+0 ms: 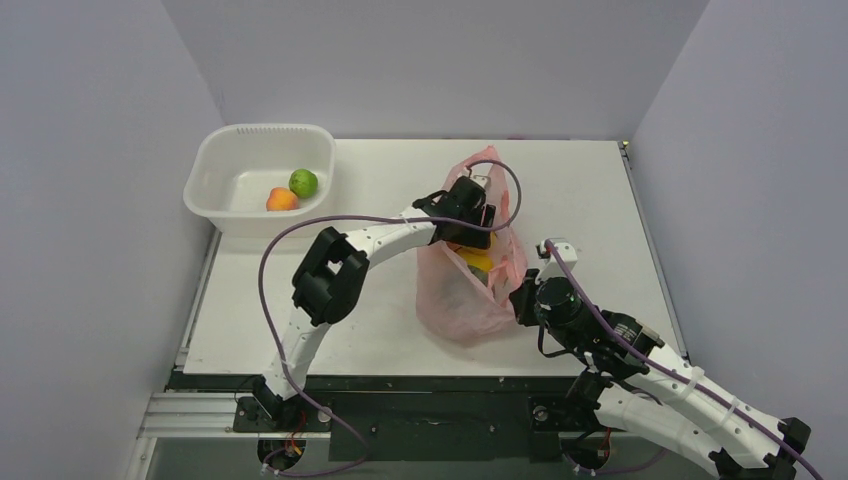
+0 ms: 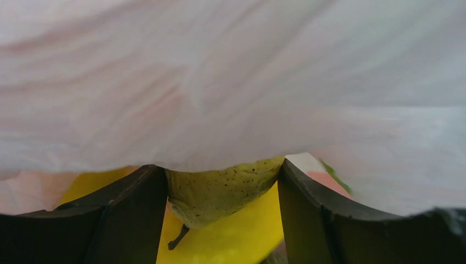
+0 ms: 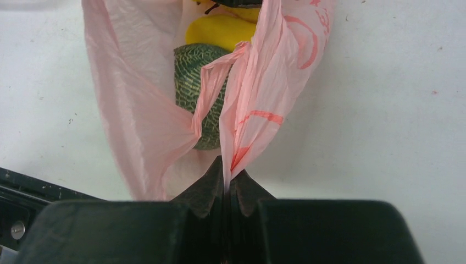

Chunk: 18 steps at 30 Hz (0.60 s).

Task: Take the fake fruits out of the plastic bag
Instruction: Take out the fake fruit from the plastic bag.

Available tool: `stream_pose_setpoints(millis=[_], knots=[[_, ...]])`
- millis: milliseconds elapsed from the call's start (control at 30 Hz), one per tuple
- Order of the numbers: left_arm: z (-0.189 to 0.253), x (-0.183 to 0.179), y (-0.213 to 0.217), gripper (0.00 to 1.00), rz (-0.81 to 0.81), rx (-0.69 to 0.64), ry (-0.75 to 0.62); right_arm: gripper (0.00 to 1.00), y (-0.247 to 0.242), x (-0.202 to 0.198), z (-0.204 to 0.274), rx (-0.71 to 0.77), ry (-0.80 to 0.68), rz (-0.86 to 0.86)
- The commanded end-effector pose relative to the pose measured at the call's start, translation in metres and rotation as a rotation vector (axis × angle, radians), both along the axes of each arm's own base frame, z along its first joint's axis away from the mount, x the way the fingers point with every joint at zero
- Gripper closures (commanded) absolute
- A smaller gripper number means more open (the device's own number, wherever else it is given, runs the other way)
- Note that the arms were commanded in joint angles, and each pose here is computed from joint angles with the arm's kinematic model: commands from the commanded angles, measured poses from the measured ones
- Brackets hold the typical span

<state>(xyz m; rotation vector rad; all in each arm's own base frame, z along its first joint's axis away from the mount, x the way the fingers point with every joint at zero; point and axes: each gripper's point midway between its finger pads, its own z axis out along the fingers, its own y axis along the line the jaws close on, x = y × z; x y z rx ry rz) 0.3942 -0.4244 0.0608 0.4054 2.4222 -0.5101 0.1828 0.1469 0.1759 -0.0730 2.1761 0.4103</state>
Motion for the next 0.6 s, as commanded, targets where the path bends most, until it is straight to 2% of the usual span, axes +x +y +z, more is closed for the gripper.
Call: stream_pose_setpoints(millis=[0, 367, 567], knots=[[0.068, -0.029, -0.002, 0.82, -0.022, -0.191, 0.149, 1.00, -0.009, 0.007, 0.006, -0.023, -0.055, -0.028], [0.113, -0.079, 0.004, 0.89, -0.039, -0.419, 0.384, 1.00, -0.015, 0.009, 0.008, -0.035, -0.074, -0.046], [0.142, -0.106, 0.024, 0.90, -0.055, -0.449, 0.395, 1.00, -0.010, 0.013, 0.007, -0.035, -0.073, -0.046]])
